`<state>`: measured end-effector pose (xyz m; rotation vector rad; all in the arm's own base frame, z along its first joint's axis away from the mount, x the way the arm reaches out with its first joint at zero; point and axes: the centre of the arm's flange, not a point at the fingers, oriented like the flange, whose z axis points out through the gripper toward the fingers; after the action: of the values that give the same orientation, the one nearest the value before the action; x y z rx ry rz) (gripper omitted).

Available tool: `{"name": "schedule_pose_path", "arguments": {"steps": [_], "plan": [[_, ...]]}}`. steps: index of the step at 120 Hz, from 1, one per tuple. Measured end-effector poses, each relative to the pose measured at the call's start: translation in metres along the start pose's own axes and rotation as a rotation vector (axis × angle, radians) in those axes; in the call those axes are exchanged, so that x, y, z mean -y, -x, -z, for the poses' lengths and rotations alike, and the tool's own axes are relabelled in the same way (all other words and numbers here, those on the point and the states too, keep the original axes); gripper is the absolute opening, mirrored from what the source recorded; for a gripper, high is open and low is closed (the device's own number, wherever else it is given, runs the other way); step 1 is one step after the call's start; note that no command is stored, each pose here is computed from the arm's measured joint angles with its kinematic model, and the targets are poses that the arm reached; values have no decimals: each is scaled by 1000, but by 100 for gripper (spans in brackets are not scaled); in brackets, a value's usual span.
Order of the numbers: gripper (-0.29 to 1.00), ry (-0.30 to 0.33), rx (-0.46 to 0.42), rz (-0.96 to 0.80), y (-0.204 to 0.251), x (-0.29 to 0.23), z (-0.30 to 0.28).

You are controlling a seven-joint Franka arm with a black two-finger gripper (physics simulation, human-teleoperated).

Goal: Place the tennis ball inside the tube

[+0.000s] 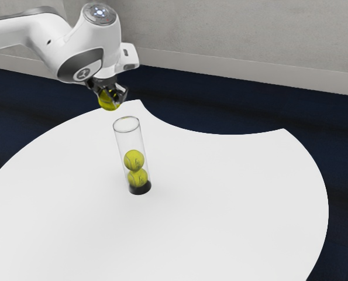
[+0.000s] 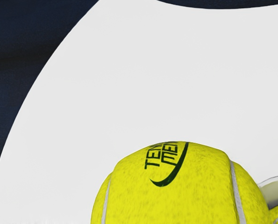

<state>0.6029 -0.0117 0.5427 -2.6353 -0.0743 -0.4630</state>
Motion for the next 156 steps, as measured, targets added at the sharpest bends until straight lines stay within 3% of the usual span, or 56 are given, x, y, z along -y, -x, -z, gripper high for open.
{"name": "schedule_pose_path", "arguments": {"steps": [46, 58, 66, 75, 95, 120, 129, 140, 148, 156], "plan": [[-6, 8, -21, -49, 2, -40, 18], [10, 13, -15, -42, 2, -37, 16], [33, 19, -8, -37, 2, -32, 13], [43, 13, -16, -44, -1, -26, 15], [58, 13, -36, -98, -3, -37, 25], [66, 34, -33, -128, -3, -44, 34], [67, 137, 45, -57, -5, -21, 41], [68, 261, 186, 63, 4, 42, 8], [69, 292, 259, 167, 18, 110, -20], [69, 273, 279, 256, 27, 185, -28]]}}
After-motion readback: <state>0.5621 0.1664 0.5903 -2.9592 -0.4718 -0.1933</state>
